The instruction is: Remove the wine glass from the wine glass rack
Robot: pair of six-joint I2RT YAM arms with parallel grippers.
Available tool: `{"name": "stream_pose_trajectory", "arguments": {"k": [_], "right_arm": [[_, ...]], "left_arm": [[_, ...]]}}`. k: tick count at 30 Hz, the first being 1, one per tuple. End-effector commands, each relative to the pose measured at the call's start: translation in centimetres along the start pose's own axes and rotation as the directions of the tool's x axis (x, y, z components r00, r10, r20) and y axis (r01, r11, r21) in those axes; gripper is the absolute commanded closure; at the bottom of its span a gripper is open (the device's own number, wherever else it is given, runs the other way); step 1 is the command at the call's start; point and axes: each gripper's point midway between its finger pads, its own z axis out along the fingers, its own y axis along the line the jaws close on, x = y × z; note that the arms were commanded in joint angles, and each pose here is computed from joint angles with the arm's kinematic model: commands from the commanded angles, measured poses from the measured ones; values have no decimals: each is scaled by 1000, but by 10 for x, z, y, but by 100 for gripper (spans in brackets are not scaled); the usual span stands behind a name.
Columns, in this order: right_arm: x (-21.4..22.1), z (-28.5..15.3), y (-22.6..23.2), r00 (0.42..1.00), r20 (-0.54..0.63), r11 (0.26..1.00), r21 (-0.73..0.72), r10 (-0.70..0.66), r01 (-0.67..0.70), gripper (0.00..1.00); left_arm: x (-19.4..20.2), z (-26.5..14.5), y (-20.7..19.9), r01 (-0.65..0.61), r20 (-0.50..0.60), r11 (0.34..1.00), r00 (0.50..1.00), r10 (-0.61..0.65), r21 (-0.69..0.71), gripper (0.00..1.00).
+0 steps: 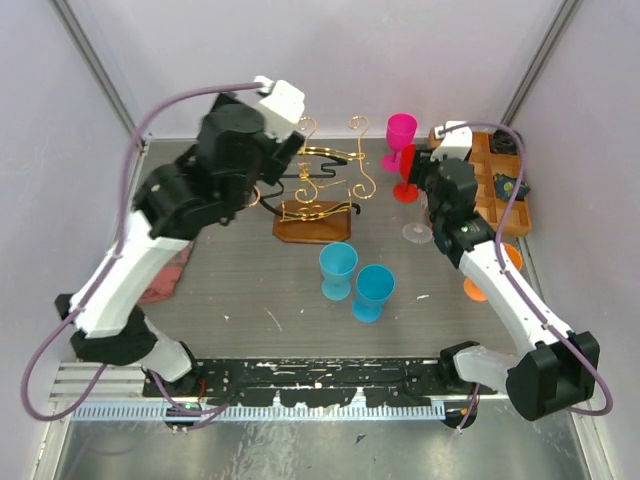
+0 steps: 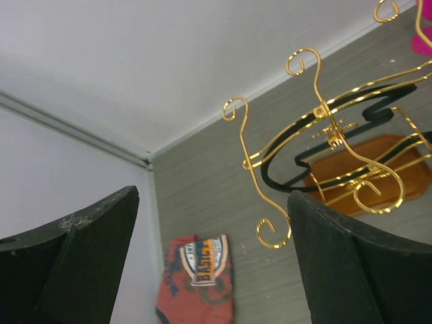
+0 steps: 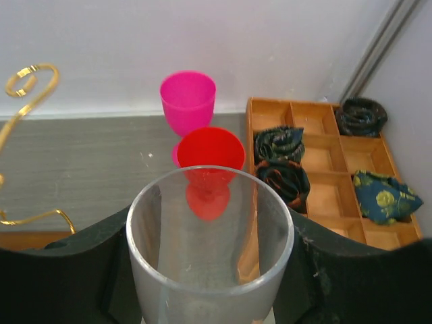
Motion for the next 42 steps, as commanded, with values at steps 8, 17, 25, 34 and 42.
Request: {"name": "stream_pose_trajectory", "arguments": {"k": [8, 17, 25, 34, 42], "right_arm": [[7, -32, -25, 951, 272, 985, 46, 146, -164, 69], [53, -36, -26, 947, 300, 990, 40, 115, -133, 63], [79, -19, -31, 946, 320, 990, 109, 53, -92, 65], [106, -2, -34, 949, 316, 979, 198, -17, -49, 57], [121, 7, -29, 951, 308, 974, 226, -42, -30, 43]], "left_arm": [[41, -29, -18, 179, -78, 958, 983, -165, 223, 2], [44, -41, -12, 219, -29, 943, 975, -218, 249, 2], [49, -47, -9, 231, -18, 937, 972, -235, 261, 2], [50, -53, -2, 271, 24, 925, 958, -287, 266, 2], [51, -53, 5, 284, 45, 927, 952, -304, 244, 2]]}}
